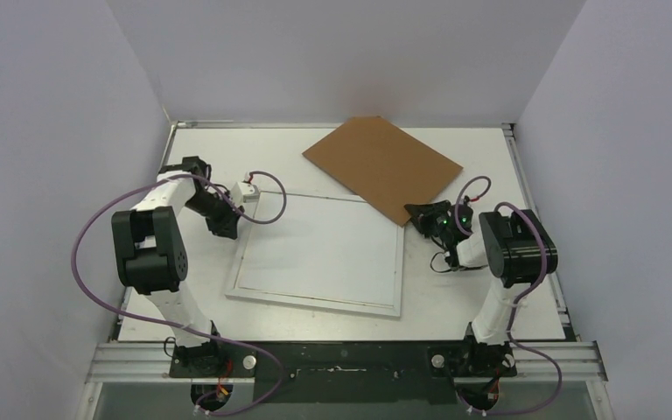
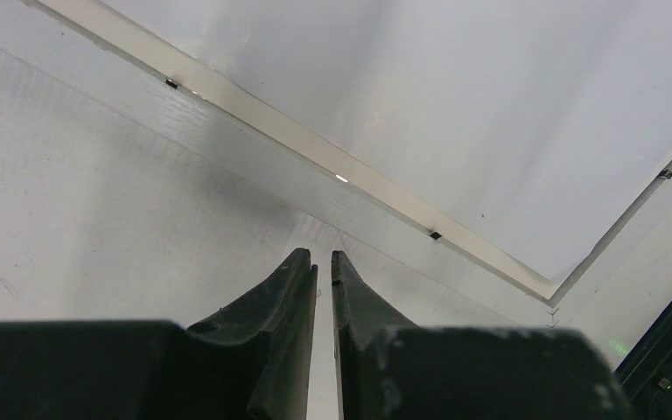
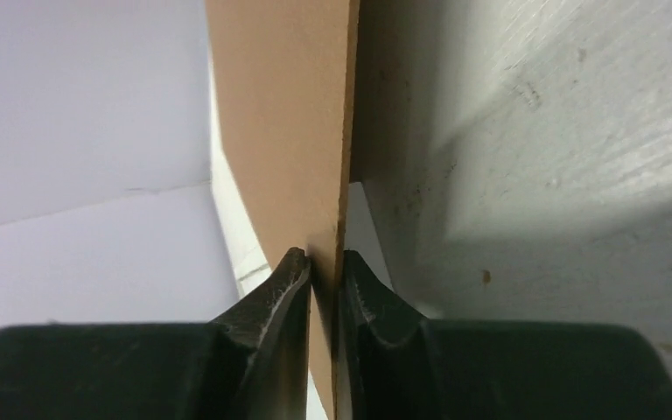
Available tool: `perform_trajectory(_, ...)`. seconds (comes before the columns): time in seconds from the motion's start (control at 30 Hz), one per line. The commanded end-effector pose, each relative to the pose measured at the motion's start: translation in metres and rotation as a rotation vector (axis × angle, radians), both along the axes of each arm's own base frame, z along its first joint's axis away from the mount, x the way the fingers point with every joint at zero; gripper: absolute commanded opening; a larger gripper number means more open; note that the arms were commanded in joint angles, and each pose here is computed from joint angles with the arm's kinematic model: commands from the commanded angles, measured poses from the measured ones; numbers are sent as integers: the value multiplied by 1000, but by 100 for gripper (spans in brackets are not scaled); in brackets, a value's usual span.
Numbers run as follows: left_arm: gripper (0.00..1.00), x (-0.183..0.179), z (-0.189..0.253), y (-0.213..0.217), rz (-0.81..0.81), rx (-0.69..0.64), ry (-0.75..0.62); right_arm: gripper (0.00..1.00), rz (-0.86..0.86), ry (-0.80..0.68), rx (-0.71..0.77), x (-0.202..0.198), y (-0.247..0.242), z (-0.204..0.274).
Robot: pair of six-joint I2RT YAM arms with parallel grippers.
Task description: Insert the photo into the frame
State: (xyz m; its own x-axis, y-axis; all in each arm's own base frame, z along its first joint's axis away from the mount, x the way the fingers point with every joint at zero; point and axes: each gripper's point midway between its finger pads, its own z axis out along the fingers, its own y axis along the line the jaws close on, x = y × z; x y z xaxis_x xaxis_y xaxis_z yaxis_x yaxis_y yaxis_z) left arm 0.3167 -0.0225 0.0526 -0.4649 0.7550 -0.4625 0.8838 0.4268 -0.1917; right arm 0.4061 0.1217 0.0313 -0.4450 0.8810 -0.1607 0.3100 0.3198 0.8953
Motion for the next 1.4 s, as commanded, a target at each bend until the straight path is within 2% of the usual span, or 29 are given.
perform_trajectory(0.0,12,9,18,0,16,-10,-43,6,-57,-95,88,-7,3,20)
perform_trajectory(0.17,12,10,19,1,23,-10,-46,5,-74,-68,28,-45,-6,38)
perform_trajectory(0.3,13,18,29,3,47,-16,-67,5,-86,-97,-11,-66,-14,71)
perform_trajectory(0.43,18,30,47,6,81,-26,-105,5,-88,-135,-34,-78,-18,110)
perform_trajectory(0.57,27,45,88,-3,95,-89,-213,5,-81,-226,29,-72,-9,167)
perform_trajectory(0.6,30,48,103,-8,86,-114,-256,5,-74,-246,43,-68,-3,183)
perform_trajectory(0.67,44,52,132,-21,55,-143,-362,5,-59,-270,52,-58,11,209)
perform_trajectory(0.77,54,45,171,-48,-27,-153,-534,5,-7,-337,85,-45,45,253)
perform_trajectory(0.87,72,36,186,-81,-123,-112,-684,5,37,-361,118,-34,79,278)
perform_trajectory(0.9,84,34,187,-88,-144,-93,-730,5,48,-367,132,-32,89,284)
perform_trajectory(0.93,88,37,195,-96,-158,-87,-806,5,59,-377,144,-31,99,290)
perform_trajectory(1.0,96,35,201,-109,-158,-101,-869,5,76,-390,170,-31,116,301)
perform_trajectory(1.1,97,49,223,-121,-89,-142,-972,5,114,-398,203,-33,139,313)
perform_trajectory(1.17,97,52,229,-121,-62,-153,-980,5,135,-392,227,-35,148,318)
perform_trajectory(1.37,97,35,210,-112,-157,-65,-1038,5,183,-394,318,-45,163,337)
